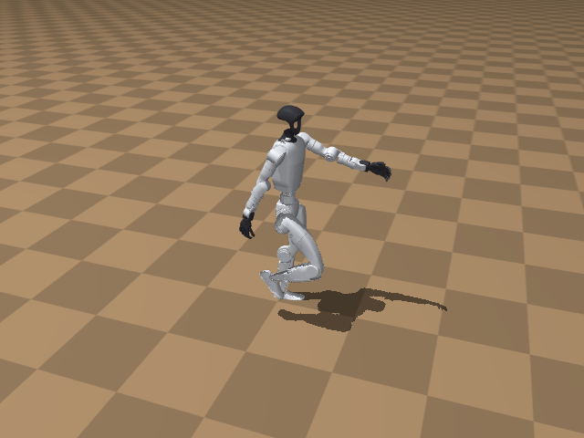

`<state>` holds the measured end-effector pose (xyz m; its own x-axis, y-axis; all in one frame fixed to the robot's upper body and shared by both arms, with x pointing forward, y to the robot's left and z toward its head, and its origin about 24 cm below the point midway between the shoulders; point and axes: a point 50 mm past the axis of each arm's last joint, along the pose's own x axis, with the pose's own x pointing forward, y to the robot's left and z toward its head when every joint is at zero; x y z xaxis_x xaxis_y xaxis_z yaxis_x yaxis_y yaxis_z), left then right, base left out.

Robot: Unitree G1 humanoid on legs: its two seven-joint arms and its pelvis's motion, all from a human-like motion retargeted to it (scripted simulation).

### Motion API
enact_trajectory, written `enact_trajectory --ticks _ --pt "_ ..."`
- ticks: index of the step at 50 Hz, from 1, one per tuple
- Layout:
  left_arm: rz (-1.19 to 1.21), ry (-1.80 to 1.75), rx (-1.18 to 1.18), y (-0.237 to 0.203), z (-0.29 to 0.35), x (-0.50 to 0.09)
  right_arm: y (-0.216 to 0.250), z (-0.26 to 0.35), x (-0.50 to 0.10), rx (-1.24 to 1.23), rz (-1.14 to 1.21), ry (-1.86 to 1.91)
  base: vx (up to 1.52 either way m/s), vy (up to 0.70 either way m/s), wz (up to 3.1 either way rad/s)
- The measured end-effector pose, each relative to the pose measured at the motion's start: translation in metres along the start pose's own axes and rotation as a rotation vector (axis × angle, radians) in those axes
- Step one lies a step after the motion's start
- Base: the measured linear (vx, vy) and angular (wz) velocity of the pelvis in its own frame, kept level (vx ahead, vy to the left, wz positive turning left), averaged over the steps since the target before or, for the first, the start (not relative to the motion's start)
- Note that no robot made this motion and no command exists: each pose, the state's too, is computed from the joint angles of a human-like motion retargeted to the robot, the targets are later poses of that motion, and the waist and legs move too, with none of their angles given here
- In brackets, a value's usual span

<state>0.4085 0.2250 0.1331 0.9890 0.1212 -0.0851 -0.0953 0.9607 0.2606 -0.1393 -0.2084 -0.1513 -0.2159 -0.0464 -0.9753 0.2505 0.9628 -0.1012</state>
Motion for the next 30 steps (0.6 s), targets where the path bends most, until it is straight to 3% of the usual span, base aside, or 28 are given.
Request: enact_trajectory --ticks 4,8,13,16,19,23,30 --pt "-0.035 -0.123 0.042 0.002 0.043 0.006 -0.007 -0.023 -0.004 0.025 0.023 0.059 0.48 -0.03 0.47" --pt "-0.086 -0.142 0.042 -0.009 0.043 0.005 -0.009 -0.008 -0.003 0.043 0.016 0.029 0.52 -0.05 0.30" --pt "-0.099 -0.027 -0.119 -0.041 -0.018 -0.007 -0.008 0.071 -0.001 0.067 -0.085 -0.130 0.61 -0.10 0.06" --pt "-0.143 0.166 -0.129 -0.061 -0.093 -0.035 0.004 0.141 -0.011 0.076 -0.116 -0.281 0.64 -0.19 -1.01" --pt "-0.259 0.473 -0.051 -0.075 -0.191 -0.100 0.029 0.220 -0.036 0.130 -0.092 -0.502 0.62 -0.22 -1.53" --pt "-0.430 0.940 -0.092 -0.079 -0.296 -0.238 0.060 0.323 -0.102 0.209 -0.027 -0.856 0.46 -0.10 -0.28" --pt "-0.325 1.547 -0.266 -0.054 -0.335 -0.476 0.093 0.432 -0.262 0.247 0.072 -1.427 0.54 0.03 -0.61"
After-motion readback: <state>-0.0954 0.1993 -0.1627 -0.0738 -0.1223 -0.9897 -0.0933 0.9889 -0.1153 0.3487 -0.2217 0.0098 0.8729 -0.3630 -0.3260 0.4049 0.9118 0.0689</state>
